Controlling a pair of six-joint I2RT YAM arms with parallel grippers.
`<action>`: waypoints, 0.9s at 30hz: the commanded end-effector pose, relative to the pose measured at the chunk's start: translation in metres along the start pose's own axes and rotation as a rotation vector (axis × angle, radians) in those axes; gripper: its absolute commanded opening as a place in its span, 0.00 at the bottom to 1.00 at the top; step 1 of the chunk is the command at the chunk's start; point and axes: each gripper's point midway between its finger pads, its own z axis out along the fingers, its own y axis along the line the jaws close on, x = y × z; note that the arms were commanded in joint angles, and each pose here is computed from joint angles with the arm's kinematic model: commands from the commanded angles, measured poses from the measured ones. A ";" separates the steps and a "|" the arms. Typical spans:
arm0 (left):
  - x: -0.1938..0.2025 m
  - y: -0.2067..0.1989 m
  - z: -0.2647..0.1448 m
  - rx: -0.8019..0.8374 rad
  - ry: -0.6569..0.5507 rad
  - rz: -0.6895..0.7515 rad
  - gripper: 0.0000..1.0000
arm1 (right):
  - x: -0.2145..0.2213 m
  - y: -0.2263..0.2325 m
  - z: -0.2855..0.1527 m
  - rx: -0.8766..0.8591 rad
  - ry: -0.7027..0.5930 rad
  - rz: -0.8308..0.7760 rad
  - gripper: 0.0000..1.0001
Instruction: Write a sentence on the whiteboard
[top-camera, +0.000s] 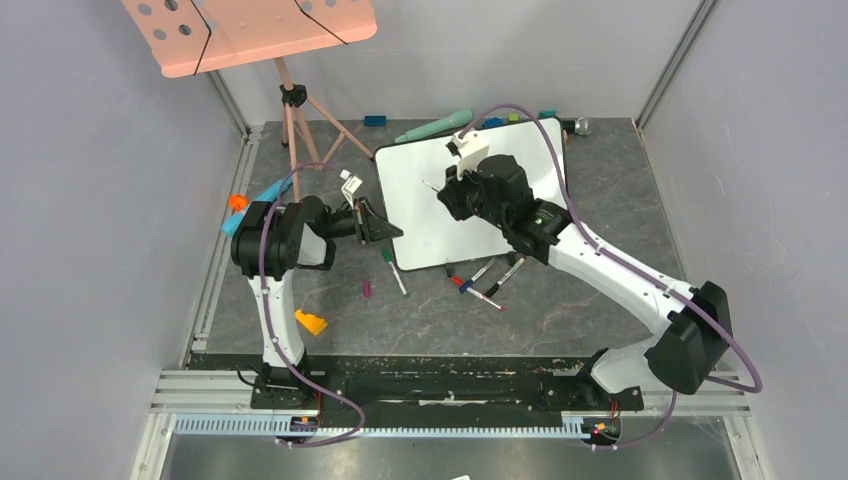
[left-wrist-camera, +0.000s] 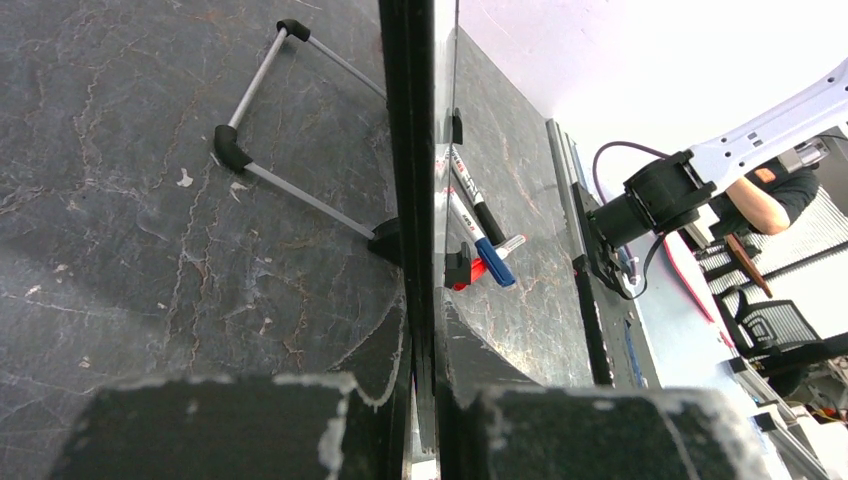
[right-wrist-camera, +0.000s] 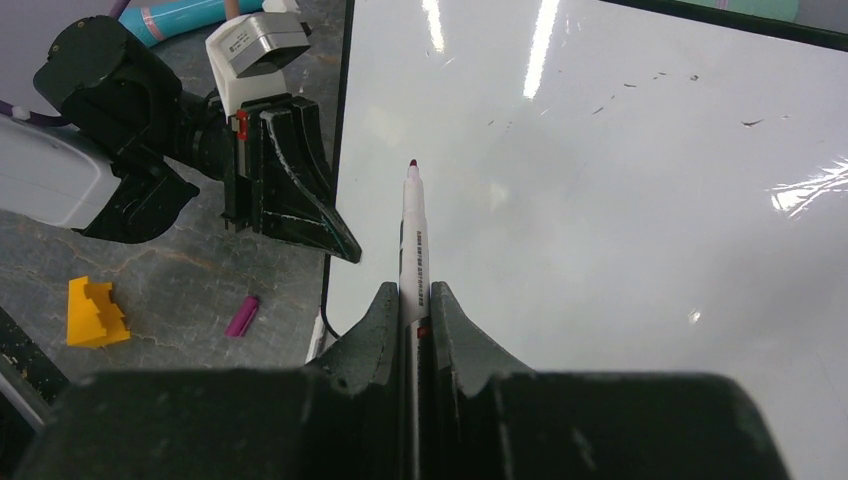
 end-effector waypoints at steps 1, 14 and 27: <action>-0.015 -0.006 -0.001 -0.001 -0.042 0.189 0.02 | -0.047 0.010 -0.001 -0.024 -0.122 0.011 0.00; -0.012 -0.004 0.001 -0.015 -0.052 0.172 0.02 | -0.057 0.027 0.031 -0.051 -0.107 -0.003 0.00; -0.014 -0.013 0.006 0.015 -0.035 0.150 0.03 | -0.067 0.025 0.046 -0.004 -0.126 0.023 0.00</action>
